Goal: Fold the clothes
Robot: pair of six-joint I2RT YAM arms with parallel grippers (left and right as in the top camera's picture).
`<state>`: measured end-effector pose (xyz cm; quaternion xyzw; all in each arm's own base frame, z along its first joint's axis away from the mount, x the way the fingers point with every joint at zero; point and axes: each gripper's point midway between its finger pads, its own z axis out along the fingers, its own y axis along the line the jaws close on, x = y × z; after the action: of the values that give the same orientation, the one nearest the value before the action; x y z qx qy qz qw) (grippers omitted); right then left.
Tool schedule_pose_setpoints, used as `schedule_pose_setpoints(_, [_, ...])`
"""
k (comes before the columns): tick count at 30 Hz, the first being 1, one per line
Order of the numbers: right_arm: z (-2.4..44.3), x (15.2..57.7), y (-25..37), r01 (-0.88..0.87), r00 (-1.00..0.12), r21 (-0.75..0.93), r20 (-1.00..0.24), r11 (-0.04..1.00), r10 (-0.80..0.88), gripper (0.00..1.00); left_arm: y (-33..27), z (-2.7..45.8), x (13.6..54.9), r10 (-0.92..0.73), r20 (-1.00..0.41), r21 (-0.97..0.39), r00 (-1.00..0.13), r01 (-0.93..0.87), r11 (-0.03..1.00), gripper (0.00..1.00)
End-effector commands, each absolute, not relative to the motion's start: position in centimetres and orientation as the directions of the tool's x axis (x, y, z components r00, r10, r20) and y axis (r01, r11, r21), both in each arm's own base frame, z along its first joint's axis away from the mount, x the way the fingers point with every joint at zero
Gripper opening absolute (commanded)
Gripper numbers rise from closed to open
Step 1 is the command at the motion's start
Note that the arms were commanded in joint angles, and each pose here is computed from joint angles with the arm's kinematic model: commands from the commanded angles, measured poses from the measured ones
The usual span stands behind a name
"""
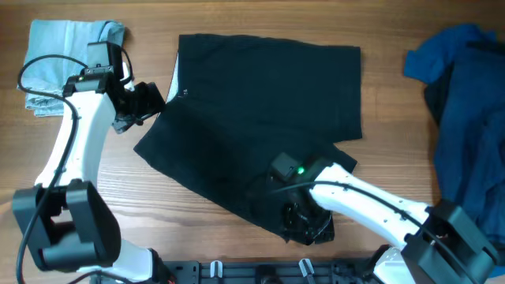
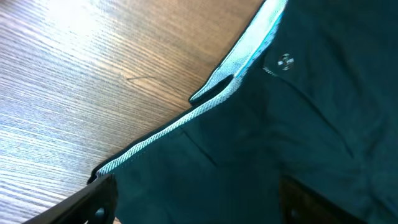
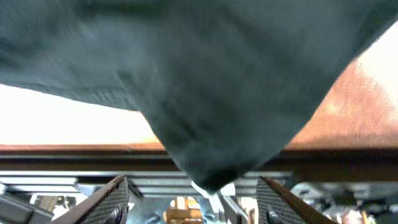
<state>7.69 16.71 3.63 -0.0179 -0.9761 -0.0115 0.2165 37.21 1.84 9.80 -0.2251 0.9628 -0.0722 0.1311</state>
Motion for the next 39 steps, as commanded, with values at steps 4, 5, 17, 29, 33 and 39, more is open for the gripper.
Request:
schedule_pose_setpoints(4, [4.0, 6.7, 16.9, 0.149, -0.897, -0.052, 0.413, 0.987, 0.157, 0.73, 2.4, 8.3, 37.0, -0.438, -0.192, -0.169, -0.878, -0.41, 0.896, 0.86])
schedule_pose_setpoints(5, [4.0, 6.5, 16.9, 0.165, -0.892, -0.063, 0.416, 0.984, 0.177, 0.74, 2.4, 8.3, 37.1, -0.428, -0.197, -0.168, -0.882, -0.4, 0.901, 0.86])
schedule_pose_setpoints(17, [2.0, 7.3, 18.3, 0.316, -0.88, -0.047, 0.36, 0.947, 0.312, 0.73, 2.5, 8.4, 37.7, -0.424, -0.221, -0.175, -0.878, -0.392, 0.903, 0.88])
schedule_pose_setpoints(29, [1.5, 9.1, 15.1, 0.304, -0.919, -0.158, 0.213, 0.939, 0.333, 0.04, 3.1, 8.4, 37.5, -0.445, -0.213, -0.173, -0.87, -0.415, 0.893, 1.0])
schedule_pose_setpoints(33, [1.4, 9.6, 14.8, 0.283, -0.931, -0.163, 0.19, 0.945, 0.312, 0.31, 5.8, 8.4, 37.0, -0.537, -0.198, -0.188, -0.82, -0.506, 0.842, 1.0])
schedule_pose_setpoints(39, [1.6, 10.5, 15.0, 0.185, -0.964, -0.135, 0.169, 0.973, 0.206, 0.42, 6.7, 8.4, 36.7, -0.561, -0.188, -0.2, -0.806, -0.528, 0.826, 1.0])
